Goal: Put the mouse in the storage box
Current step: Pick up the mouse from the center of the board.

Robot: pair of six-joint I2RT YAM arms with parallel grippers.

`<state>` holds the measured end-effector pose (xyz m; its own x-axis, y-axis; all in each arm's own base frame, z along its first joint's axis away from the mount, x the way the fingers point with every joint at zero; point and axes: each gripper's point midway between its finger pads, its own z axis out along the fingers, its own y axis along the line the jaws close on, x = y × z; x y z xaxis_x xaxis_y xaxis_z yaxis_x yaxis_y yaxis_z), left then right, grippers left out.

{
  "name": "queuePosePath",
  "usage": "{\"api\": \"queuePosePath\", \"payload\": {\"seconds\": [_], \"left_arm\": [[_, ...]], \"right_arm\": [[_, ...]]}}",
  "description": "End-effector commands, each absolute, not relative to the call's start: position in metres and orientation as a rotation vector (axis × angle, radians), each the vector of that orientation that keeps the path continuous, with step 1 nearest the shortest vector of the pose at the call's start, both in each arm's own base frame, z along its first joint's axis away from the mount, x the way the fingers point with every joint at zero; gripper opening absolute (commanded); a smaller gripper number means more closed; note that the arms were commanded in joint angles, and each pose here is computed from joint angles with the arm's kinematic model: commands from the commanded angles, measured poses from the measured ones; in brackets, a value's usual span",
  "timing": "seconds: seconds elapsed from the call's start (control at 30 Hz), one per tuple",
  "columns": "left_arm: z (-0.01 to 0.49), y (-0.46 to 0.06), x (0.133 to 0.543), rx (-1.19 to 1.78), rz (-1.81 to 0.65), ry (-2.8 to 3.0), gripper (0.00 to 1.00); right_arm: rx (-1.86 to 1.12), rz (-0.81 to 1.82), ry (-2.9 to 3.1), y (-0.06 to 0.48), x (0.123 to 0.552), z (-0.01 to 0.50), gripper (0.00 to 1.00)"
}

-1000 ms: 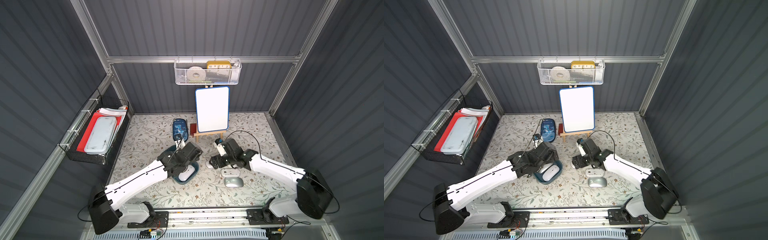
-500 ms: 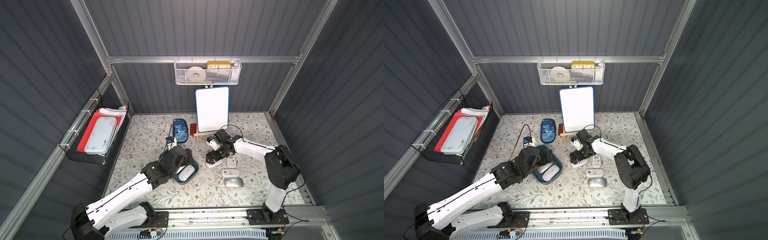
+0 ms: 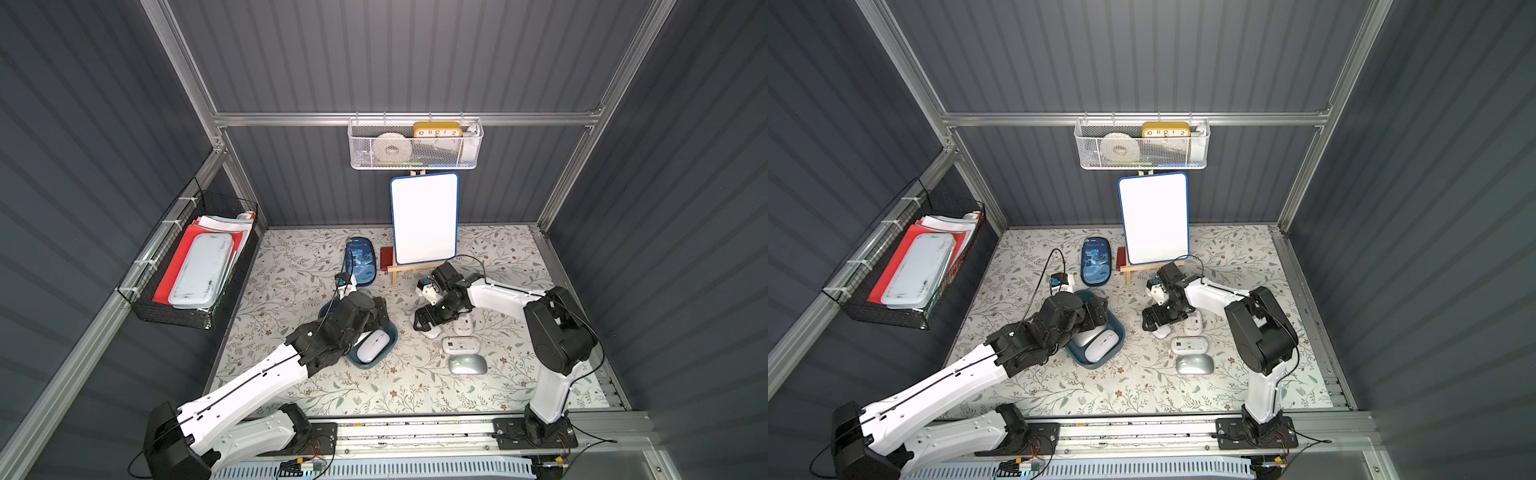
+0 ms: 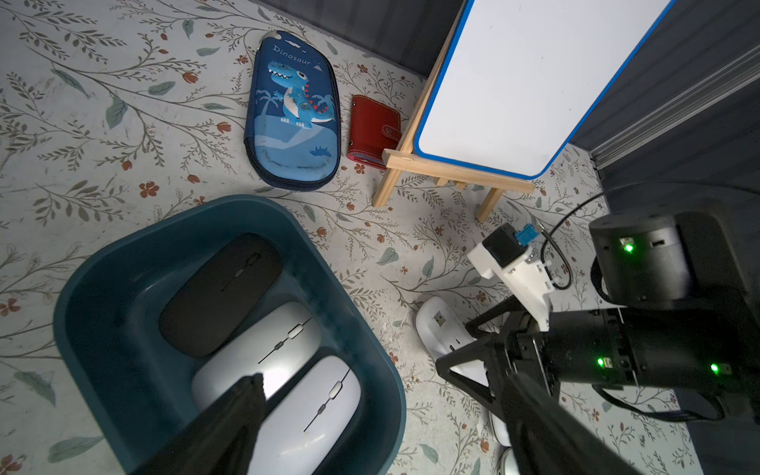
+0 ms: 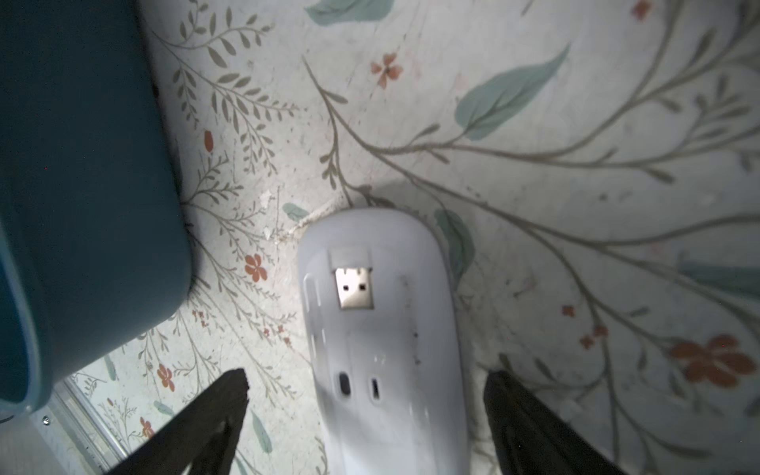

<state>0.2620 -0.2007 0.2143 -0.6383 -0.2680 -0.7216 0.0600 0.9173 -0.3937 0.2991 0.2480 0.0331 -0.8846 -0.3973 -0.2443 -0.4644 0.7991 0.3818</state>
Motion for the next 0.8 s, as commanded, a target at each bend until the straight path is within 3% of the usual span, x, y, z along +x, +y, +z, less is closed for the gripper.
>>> {"api": "queuePosePath", "payload": {"seconds": [0.0,0.27,0.77], "left_arm": [[0.213,-0.200,0.261,-0.124,-0.488,2.212,0.95],[0.212,-0.199,0.261,-0.134,-0.482,2.213,0.96],[0.208,-0.199,0.261,-0.134,-0.469,2.224,0.96]], "right_arm": [[-0.570,0.654,2.879,0.246,0.290,0.030,0.93],[-0.324,0.228,2.910,0.229,0.304,0.025,0.89],[-0.125,0.135,2.940,0.251,0.306,0.013,0.89]]}}
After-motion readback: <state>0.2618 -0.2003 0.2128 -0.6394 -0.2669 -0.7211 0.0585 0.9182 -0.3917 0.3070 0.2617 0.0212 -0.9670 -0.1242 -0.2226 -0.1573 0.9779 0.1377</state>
